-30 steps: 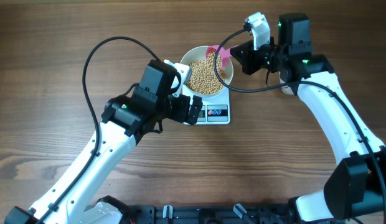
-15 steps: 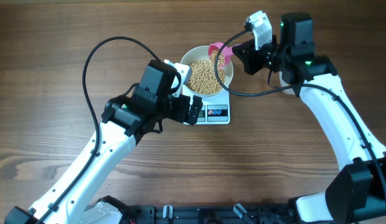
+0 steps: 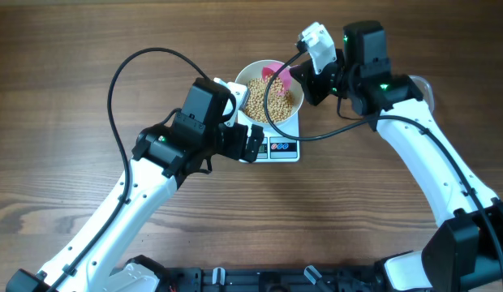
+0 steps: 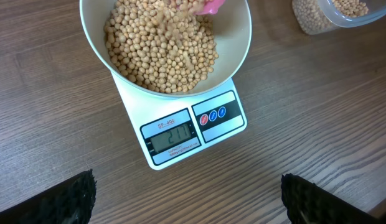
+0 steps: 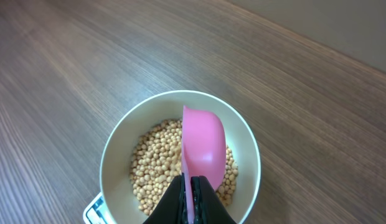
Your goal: Scoop item into bowl and weigh 150g on scale
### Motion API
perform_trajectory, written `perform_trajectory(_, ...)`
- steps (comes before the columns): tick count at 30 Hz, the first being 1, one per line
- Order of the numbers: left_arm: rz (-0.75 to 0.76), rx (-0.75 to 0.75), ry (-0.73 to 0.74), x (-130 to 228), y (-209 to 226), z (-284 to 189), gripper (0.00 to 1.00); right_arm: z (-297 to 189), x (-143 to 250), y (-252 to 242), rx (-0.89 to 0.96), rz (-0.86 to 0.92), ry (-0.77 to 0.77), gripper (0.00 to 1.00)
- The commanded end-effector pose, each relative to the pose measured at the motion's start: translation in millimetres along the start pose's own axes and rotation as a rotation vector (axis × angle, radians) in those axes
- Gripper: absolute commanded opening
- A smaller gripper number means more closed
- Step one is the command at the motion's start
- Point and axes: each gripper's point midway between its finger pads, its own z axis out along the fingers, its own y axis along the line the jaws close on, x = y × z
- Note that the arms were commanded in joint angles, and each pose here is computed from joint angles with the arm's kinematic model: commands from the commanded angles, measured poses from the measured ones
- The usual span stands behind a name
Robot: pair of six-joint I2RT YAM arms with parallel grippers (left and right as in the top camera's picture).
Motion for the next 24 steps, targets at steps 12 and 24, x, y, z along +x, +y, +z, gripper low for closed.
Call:
perform_trajectory(12, -0.008, -0.006, -0.023, -7.4, 1.5, -4.5, 1.00, -23.8, -24.4, 0.3, 0.048, -0.062, -0.060, 0.04)
perform_trajectory(24, -0.008, -0.006, -0.023, -7.4, 1.5, -4.5, 1.00, -18.7, -24.4, 17.4, 0.050, -0.170, -0.038, 0.04)
